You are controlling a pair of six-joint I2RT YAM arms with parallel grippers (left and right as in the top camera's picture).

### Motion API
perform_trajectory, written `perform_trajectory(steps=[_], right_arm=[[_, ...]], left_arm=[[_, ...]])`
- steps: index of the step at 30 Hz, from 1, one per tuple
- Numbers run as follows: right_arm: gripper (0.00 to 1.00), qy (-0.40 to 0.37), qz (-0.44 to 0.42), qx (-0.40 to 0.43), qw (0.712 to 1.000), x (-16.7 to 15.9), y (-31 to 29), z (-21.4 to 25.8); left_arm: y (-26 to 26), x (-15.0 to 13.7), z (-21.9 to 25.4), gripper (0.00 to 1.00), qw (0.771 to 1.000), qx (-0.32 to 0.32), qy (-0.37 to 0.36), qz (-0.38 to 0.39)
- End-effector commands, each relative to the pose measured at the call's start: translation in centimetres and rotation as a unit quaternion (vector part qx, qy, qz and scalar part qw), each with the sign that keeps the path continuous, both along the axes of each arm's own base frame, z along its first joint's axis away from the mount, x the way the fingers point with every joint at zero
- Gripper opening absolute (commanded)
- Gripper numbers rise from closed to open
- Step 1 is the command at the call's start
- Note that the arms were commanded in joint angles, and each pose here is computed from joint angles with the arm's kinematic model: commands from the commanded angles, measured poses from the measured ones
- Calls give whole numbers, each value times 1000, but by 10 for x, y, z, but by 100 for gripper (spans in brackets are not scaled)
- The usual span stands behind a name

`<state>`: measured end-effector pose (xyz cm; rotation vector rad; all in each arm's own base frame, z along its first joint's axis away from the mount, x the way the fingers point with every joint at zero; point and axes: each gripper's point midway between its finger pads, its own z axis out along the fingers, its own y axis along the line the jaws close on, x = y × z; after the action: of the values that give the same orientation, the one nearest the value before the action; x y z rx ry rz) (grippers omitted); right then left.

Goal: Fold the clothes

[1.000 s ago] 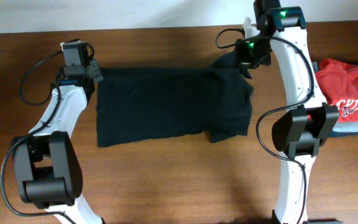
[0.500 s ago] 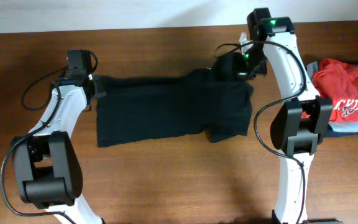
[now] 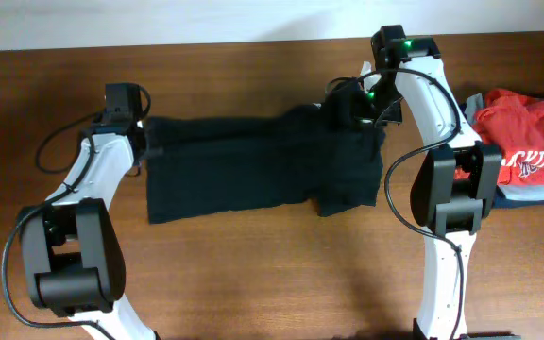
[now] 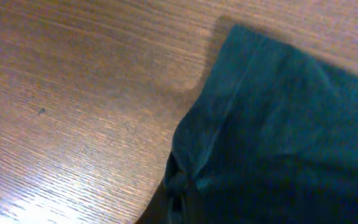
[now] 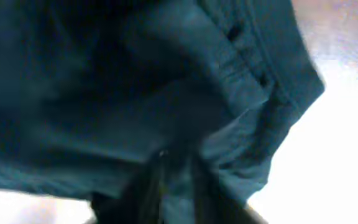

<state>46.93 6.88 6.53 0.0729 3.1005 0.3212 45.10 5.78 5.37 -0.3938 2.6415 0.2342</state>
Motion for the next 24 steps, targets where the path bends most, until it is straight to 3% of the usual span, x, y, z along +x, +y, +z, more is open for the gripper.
perform_trajectory(steps=[1,3,6,14,24], right_arm=[[33,3,0,-10,1000,0,-8,-5],[36,4,-4,-10,1000,0,-8,-5],[36,3,-4,-6,1000,0,-6,-4],[36,-37,-8,18,999,20,-4,4],[38,-166,-6,20,986,81,-2,17]], left_arm=[[8,-3,2,41,1000,3,-2,6],[8,-3,2,60,1000,3,-2,6],[8,-3,2,68,1000,3,-2,6],[6,6,6,72,1000,-4,-22,3],[-15,17,8,68,997,-57,-44,-27]])
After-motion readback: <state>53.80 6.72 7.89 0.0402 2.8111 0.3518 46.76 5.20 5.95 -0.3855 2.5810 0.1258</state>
